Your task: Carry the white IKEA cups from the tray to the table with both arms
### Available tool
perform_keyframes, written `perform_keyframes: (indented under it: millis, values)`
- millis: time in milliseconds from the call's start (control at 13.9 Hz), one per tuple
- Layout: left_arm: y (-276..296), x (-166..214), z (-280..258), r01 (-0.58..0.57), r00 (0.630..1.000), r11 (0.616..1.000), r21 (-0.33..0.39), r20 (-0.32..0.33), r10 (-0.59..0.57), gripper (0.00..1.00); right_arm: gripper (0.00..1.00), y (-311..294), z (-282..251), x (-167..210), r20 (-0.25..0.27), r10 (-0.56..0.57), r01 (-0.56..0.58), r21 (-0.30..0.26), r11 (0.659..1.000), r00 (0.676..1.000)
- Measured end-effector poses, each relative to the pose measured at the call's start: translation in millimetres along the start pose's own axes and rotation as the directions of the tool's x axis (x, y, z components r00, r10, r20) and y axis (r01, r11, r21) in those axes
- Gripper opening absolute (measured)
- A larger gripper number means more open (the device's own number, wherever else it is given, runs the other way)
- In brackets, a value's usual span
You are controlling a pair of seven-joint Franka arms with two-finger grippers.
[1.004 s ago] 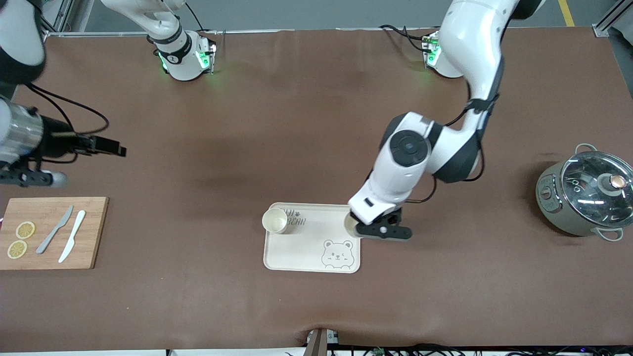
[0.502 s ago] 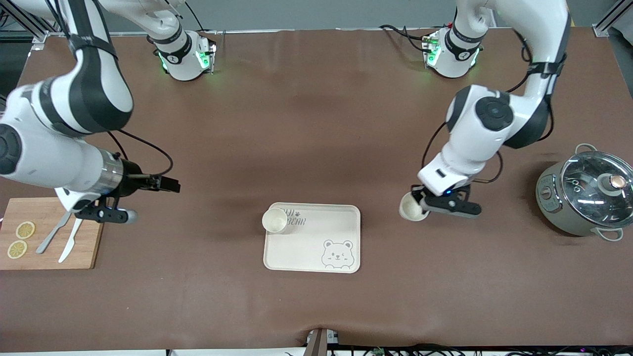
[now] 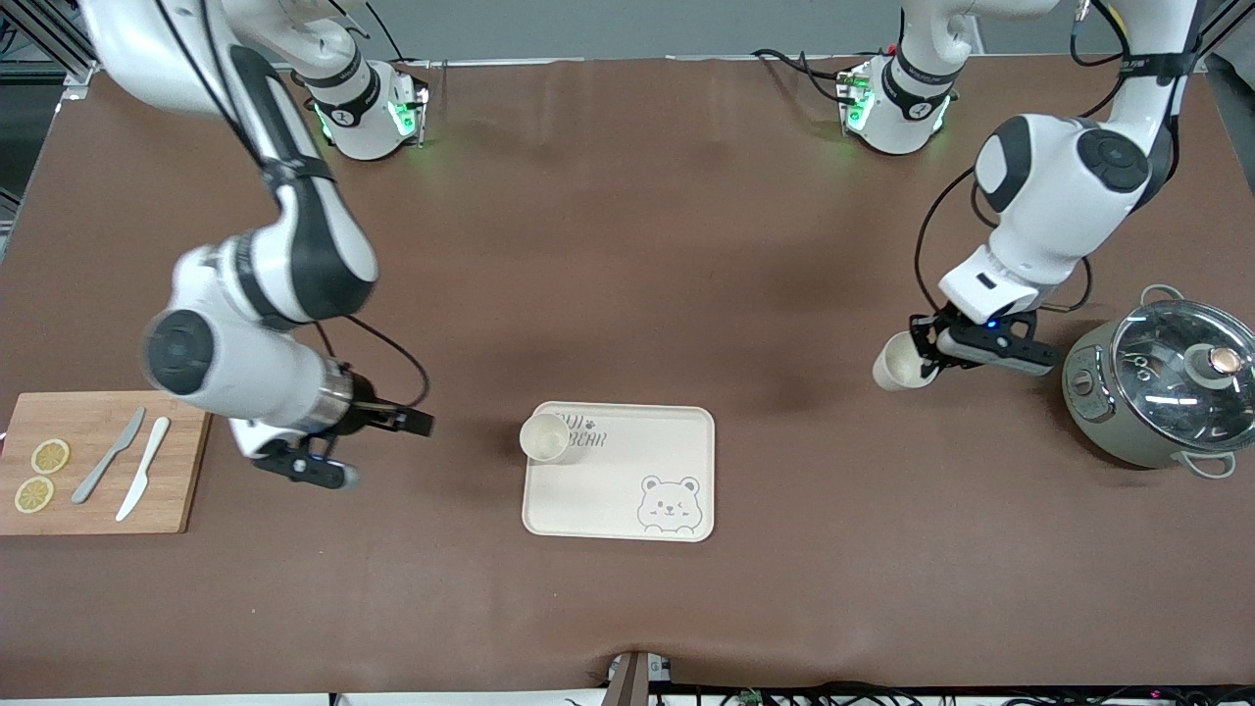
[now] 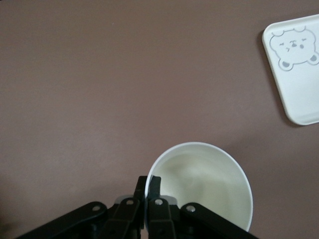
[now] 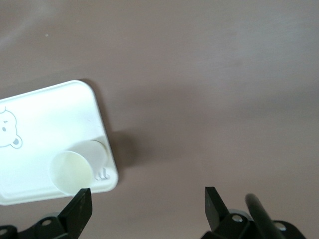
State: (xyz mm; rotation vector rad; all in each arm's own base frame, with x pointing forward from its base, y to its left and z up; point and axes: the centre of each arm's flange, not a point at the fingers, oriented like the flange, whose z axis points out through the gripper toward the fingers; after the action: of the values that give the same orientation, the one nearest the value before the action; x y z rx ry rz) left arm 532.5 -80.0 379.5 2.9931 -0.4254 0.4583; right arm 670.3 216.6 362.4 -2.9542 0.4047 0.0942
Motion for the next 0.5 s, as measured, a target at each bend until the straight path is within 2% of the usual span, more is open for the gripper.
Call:
perform_keyframes:
  millis: [287,502]
  values:
    - [-24,-33,11,-0.024,0.999,1.0,-0.005,-0.032,0.024,0.04,1.0,-49,54,-17,-0.029,0.066,-0.065,0.011,0.998,0.997]
    - [-28,-60,30,-0.032,0.998,0.999,-0.004,-0.052,0.031,0.04,0.99,-70,81,-28,-0.041,0.069,-0.07,-0.002,0.998,0.997]
